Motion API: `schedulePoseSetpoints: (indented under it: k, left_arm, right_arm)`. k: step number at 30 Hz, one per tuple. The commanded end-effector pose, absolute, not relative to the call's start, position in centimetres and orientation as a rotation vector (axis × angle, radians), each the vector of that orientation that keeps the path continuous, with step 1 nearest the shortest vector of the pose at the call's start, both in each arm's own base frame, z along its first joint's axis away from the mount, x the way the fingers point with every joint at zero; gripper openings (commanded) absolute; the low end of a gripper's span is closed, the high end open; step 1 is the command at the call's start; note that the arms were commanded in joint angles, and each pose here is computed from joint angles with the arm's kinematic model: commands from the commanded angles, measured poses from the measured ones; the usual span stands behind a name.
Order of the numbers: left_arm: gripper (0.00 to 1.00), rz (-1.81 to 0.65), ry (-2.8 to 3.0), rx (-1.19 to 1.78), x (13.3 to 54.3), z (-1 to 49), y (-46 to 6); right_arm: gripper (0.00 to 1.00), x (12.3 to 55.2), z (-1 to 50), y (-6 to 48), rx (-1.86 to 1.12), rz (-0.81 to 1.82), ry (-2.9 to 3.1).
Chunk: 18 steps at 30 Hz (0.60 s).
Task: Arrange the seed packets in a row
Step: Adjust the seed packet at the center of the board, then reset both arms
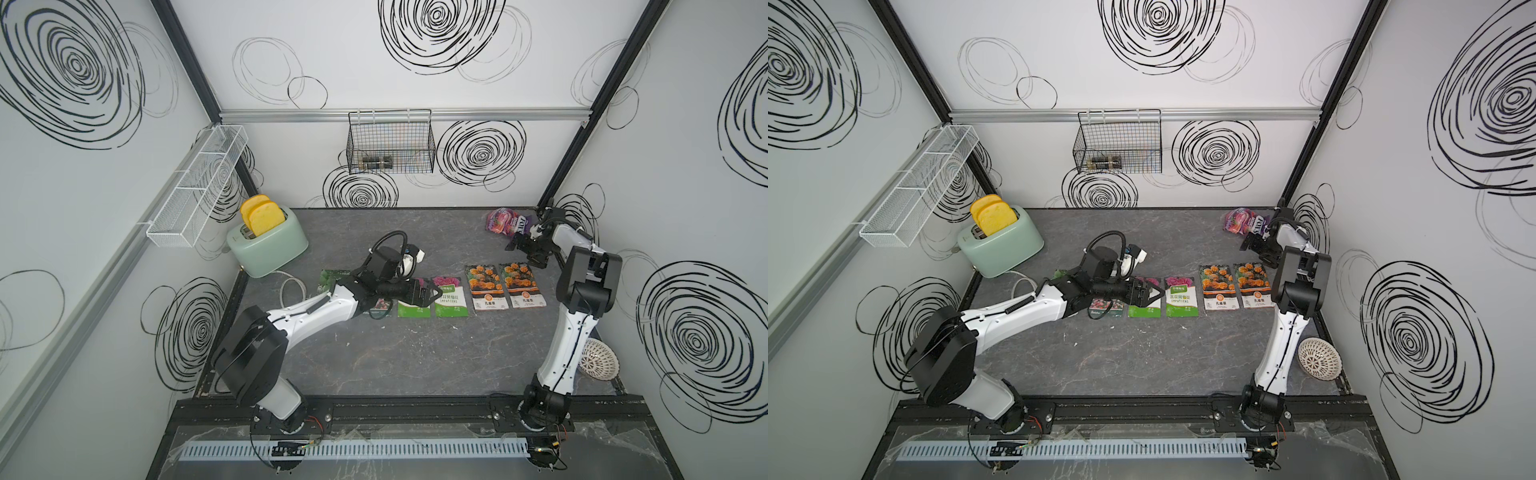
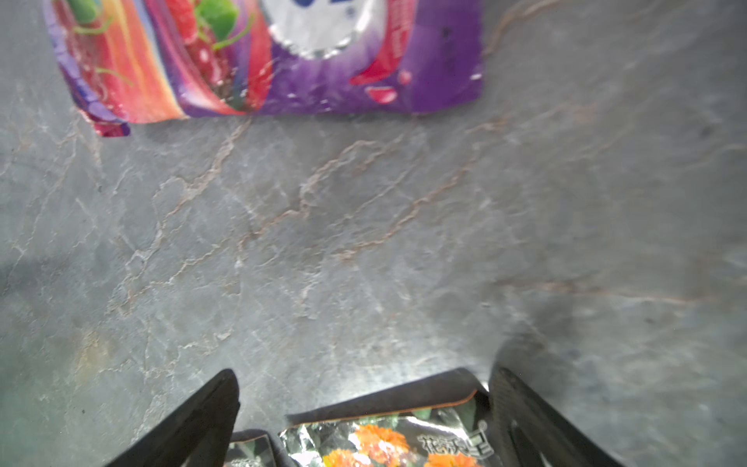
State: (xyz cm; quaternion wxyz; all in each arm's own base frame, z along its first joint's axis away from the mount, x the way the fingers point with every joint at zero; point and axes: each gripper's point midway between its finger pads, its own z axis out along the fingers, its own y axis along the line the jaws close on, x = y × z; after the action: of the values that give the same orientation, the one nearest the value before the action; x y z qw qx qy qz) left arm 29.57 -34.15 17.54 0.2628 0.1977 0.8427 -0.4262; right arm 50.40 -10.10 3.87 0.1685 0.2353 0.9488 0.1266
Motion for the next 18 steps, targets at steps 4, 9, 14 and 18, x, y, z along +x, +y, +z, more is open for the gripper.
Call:
schedulePoseSetpoints:
  k: [4, 9, 14, 18]
  left_arm:
    - [0.96, -1.091, 2.223, 0.485, 32.4, 19.8, -32.0]
    - [0.96, -0.991, 2.204, 0.335, 35.7, 21.5, -27.5]
    - [0.96, -0.713, 2.162, 0.051, 40.0, 22.6, -17.6]
    - [0.96, -0.459, 2.148, -0.242, 41.9, 20.8, -7.6]
  right_arm:
    - [0.98, 51.4, 12.2, -10.7, 0.57, 0.278, 2.524]
    - [0.98, 50.1, 17.4, -9.0, 0.441, 0.335, 2.35]
    - [0.98, 47.8, 20.1, -6.9, 0.293, 0.411, 2.151]
    - [0.98, 46.0, 19.6, -5.7, 0.238, 0.473, 2.065]
